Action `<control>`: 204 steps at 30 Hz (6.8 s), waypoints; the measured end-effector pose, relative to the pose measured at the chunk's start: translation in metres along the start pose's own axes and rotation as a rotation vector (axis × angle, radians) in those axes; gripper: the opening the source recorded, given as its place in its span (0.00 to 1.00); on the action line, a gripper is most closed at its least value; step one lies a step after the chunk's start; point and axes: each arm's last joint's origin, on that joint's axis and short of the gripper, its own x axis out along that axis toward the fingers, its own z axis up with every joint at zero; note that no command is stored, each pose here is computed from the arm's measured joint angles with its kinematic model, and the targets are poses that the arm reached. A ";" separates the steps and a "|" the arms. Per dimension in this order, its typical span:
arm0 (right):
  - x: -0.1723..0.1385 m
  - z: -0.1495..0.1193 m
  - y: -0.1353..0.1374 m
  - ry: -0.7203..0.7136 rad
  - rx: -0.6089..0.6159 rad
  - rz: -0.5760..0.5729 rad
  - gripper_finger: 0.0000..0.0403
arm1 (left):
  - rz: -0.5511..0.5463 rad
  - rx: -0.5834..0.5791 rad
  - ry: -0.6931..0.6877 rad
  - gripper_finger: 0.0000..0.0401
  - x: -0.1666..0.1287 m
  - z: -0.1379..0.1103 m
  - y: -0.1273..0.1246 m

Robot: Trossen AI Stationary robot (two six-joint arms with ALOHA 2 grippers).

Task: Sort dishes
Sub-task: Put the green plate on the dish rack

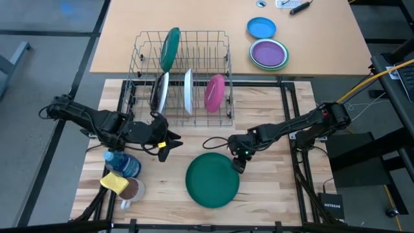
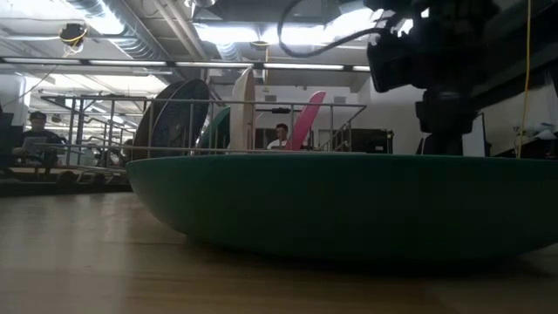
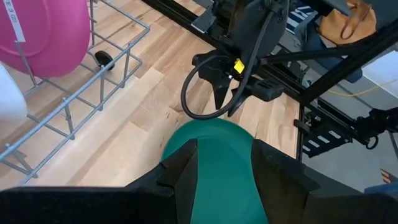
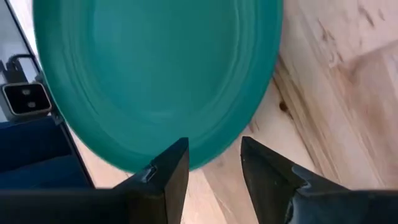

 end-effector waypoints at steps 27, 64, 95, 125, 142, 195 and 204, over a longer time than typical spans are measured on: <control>0.040 0.010 -0.012 -0.009 0.021 -0.114 0.37 | -0.001 0.003 -0.001 0.35 0.000 0.000 0.000; -0.037 0.063 0.060 -0.192 -0.412 -0.359 0.02 | -0.092 0.012 -0.112 0.35 -0.002 0.011 -0.009; -0.299 0.062 0.146 -0.913 -0.754 -1.290 0.02 | -0.465 -0.160 -0.631 0.35 -0.076 0.067 -0.016; -0.347 0.070 0.180 -1.082 -1.168 -1.636 0.02 | -0.703 -1.128 -0.933 0.35 -0.039 0.097 -0.018; -0.339 0.076 0.182 -1.084 -1.220 -1.620 0.03 | -0.654 -1.031 -1.108 0.35 -0.038 0.112 -0.002; -0.314 0.091 0.182 -1.230 -0.797 -1.360 0.46 | -0.513 -0.772 -1.210 0.02 -0.041 0.119 0.005; -0.310 0.091 0.179 -1.369 -0.511 -1.140 0.46 | -0.430 -0.648 -1.250 0.02 -0.040 0.123 0.011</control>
